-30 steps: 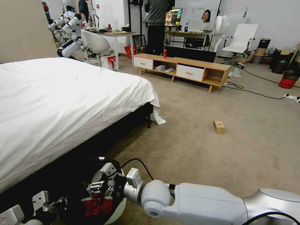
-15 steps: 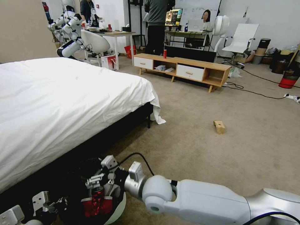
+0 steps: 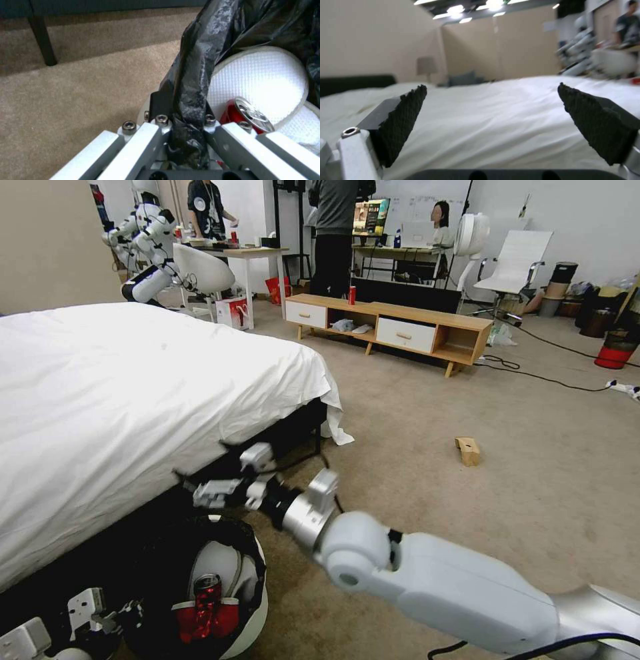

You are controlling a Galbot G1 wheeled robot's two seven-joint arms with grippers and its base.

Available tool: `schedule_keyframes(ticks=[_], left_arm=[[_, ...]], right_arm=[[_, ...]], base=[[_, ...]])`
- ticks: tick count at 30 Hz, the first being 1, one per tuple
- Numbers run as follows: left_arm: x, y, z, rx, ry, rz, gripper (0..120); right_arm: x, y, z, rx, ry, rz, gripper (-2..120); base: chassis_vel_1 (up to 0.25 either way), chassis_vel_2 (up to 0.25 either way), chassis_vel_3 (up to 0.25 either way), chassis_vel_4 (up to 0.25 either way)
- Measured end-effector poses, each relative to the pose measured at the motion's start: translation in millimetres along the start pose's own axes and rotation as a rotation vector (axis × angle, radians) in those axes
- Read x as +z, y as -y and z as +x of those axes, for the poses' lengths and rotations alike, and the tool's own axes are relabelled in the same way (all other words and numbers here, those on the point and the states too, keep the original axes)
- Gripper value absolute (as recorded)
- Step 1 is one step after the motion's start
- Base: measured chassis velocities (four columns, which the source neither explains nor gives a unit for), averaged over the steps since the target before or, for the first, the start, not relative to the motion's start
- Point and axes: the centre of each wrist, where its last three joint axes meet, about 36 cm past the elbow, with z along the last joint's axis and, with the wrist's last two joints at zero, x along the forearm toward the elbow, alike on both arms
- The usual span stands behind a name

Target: Pick up the trash bin and place the garbage on the floor into it.

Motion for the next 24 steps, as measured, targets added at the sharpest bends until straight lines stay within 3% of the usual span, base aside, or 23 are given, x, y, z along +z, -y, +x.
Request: schedule_keyframes(ticks=[5,10,11,14,22,24], left_arm=[[0.1,-0.4,-0.3,-0.001,0.004,-0.004,2],[1.2,-0.9,-0.5,-0.007,0.009,0.0,2],[1.2,-0.9,-0.5,-0.007,0.009,0.0,2],[1.8,-1.1,0.2,-0.016,0.02,-0.003,2],[8.2,-2.9,9.9,-0.047,0.032,0.005,2],[8.9,-1.6,11.0,-0.049,0.038,0.004,2]], right_arm=[[-30.8,32.6,33.8,0.12,0.095,0.026,100],[-85.7,72.2,95.1,0.296,0.257,0.145,100],[-85.7,72.2,95.1,0.296,0.257,0.145,100],[-111.0,85.7,141.5,0.423,0.324,0.23,100],[-122.8,96.8,178.5,0.56,0.39,0.331,100],[-124.9,97.5,196.3,0.618,0.399,0.398,100]], base=[[0.0,0.0,0.0,0.0],[0.0,0.0,0.0,0.0],[0.0,0.0,0.0,0.0],[0.0,0.0,0.0,0.0],[0.0,0.0,0.0,0.0],[0.0,0.0,0.0,0.0]])
